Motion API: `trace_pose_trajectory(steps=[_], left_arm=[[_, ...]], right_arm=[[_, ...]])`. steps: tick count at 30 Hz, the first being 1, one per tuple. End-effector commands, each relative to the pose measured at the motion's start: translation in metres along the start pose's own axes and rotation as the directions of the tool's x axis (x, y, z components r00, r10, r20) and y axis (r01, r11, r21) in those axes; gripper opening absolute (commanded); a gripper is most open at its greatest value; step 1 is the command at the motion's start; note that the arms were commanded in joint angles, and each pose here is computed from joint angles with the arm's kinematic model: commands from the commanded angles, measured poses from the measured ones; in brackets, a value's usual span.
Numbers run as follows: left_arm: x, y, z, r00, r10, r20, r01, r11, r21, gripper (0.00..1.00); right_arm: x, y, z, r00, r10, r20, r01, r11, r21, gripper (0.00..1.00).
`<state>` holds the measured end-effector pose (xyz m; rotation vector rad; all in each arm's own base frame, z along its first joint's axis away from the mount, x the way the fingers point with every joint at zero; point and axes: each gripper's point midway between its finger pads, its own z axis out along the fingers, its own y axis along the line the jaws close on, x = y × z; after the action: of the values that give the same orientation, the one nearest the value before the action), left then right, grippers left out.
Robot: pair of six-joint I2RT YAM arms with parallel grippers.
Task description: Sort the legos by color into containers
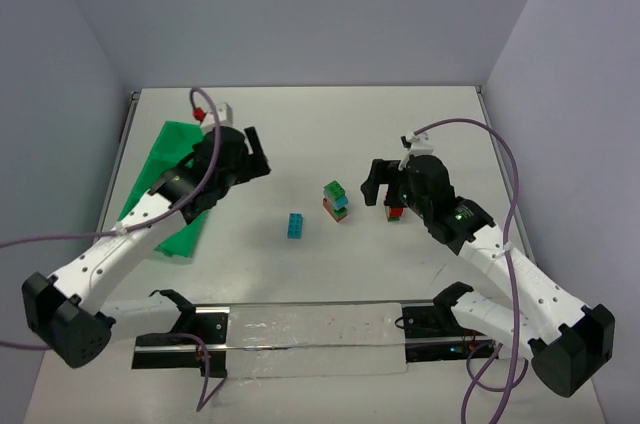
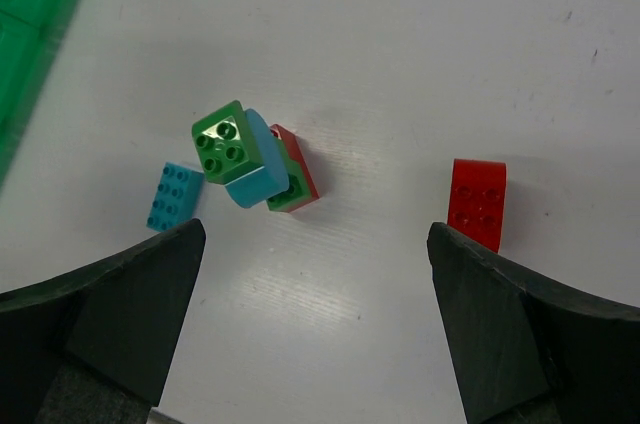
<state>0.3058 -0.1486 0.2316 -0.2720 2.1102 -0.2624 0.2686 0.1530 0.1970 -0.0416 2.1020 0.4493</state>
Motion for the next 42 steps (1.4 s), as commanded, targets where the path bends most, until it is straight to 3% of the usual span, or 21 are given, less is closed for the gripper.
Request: trace_pose_trajectory(steps=[1,7,10,17,19,21,27,35,42], left_arm=[[0.002,-0.040,0.000,0.997,-0.078,-0.015,0.077,0.996,-0.050,0.91],[0.010,-0.056,0.009,0.996,-0.072,-0.048,0.067,0.993,-0.102,0.91],[0.012,-0.061,0.008,0.994,-0.088,-0.068,0.082,0.993,-0.086,0.91],[0.041,-0.111,0.006,0.969,-0.171,-0.177,0.167,0.985,-0.040,0.90],[0.062,-0.126,0.015,0.955,-0.186,-0.230,0.170,0.982,-0.088,0.87],[0.060,-0.138,0.013,0.945,-0.215,-0.245,0.192,0.975,-0.116,0.86],[0.093,-0.171,0.022,0.925,-0.205,-0.320,0.161,0.974,-0.157,0.86],[0.131,-0.179,0.040,0.912,-0.189,-0.363,0.113,0.969,-0.219,0.86],[0.139,-0.179,0.055,0.921,-0.159,-0.355,0.067,0.964,-0.257,0.80]], right_arm=[[-0.010,0.002,-0.002,0.998,0.015,0.057,-0.015,1.000,-0.004,1.00],[0.010,0.025,0.005,0.992,-0.116,-0.049,0.109,0.987,-0.117,0.98],[0.015,0.031,0.013,0.987,-0.147,-0.071,0.141,0.986,-0.090,0.96],[-0.010,0.019,0.005,0.998,-0.013,0.065,0.013,1.000,0.000,0.98],[-0.020,0.000,-0.006,0.992,0.031,0.124,-0.042,0.995,0.085,0.99],[-0.023,-0.021,-0.015,0.984,0.068,0.164,-0.097,0.979,0.178,1.00],[-0.033,-0.053,-0.051,0.951,0.122,0.283,-0.201,0.943,0.267,1.00],[-0.030,-0.057,-0.060,0.946,0.134,0.294,-0.217,0.938,0.270,1.00],[-0.026,-0.055,-0.057,0.949,0.144,0.281,-0.219,0.941,0.257,1.00]])
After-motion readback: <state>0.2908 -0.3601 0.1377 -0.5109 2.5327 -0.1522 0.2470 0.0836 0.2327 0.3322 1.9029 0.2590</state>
